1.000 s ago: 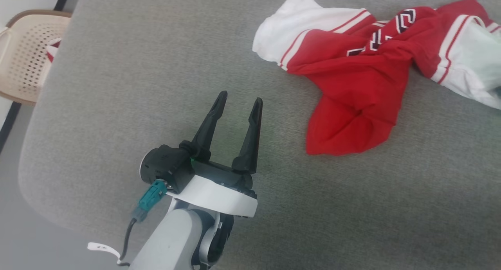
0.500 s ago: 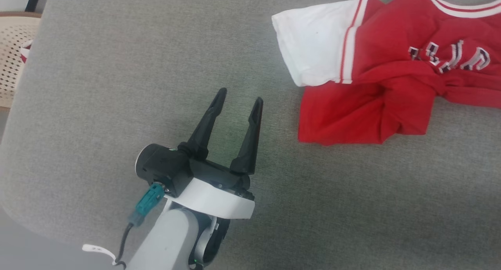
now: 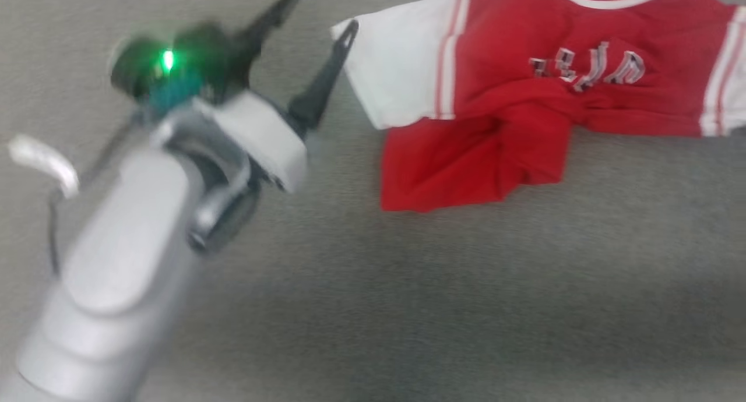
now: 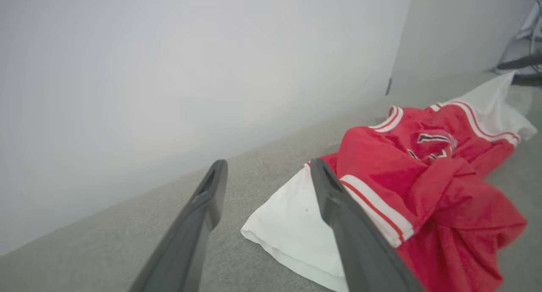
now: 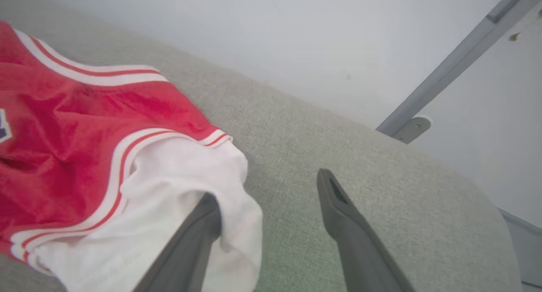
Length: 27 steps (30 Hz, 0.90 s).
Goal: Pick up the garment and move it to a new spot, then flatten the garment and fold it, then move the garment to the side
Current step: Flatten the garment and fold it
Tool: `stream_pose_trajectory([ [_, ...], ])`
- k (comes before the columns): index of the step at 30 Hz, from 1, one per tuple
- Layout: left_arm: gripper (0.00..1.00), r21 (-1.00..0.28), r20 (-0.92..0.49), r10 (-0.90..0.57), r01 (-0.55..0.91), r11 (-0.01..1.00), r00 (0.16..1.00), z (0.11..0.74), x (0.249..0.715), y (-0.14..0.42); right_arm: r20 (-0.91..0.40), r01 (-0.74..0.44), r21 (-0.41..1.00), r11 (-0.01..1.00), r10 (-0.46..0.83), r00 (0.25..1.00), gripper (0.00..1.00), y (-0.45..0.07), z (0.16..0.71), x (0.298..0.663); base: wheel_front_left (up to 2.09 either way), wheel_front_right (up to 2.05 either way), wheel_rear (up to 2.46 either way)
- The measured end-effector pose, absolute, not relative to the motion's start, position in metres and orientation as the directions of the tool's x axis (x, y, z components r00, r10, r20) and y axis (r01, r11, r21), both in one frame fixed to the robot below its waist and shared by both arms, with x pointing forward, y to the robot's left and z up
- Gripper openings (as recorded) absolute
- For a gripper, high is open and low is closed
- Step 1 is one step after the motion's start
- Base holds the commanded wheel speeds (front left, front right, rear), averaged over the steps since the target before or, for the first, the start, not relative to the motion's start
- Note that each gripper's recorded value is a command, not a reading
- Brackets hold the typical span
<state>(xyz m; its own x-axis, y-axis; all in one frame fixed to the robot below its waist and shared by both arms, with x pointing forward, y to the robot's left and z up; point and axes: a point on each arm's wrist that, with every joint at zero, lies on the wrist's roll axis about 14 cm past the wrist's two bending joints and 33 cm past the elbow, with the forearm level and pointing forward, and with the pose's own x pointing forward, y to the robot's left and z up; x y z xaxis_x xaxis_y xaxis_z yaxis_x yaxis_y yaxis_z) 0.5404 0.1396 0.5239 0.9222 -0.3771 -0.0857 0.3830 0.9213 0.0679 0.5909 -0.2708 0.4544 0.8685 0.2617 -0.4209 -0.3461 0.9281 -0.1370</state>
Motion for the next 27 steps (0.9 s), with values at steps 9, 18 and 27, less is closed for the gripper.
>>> stream_pose_trajectory([
  [9, 1.0, 0.084, -0.432, -0.398, 0.475, 0.876, 0.81, 0.491, 0.598, 0.128, -0.248, -0.318, -0.062, 0.946, 0.294, 0.923, 1.0, -0.276, 0.479, 0.538, 0.0, 0.0, 0.0],
  [18, 1.0, -0.022, -0.744, -0.375, 0.541, 0.841, 0.553, 0.436, 0.611, 0.11, -0.211, -0.237, -0.053, 0.97, 0.221, 0.952, 1.0, -0.298, 0.489, 0.491, 0.0, 0.0, 0.0],
  [27, 1.0, -0.08, -0.87, -0.355, 0.613, 0.786, 0.341, 0.394, 0.603, 0.083, -0.249, -0.179, -0.082, 0.98, 0.154, 0.956, 1.0, -0.314, 0.489, 0.467, 0.0, 0.0, 0.0],
])
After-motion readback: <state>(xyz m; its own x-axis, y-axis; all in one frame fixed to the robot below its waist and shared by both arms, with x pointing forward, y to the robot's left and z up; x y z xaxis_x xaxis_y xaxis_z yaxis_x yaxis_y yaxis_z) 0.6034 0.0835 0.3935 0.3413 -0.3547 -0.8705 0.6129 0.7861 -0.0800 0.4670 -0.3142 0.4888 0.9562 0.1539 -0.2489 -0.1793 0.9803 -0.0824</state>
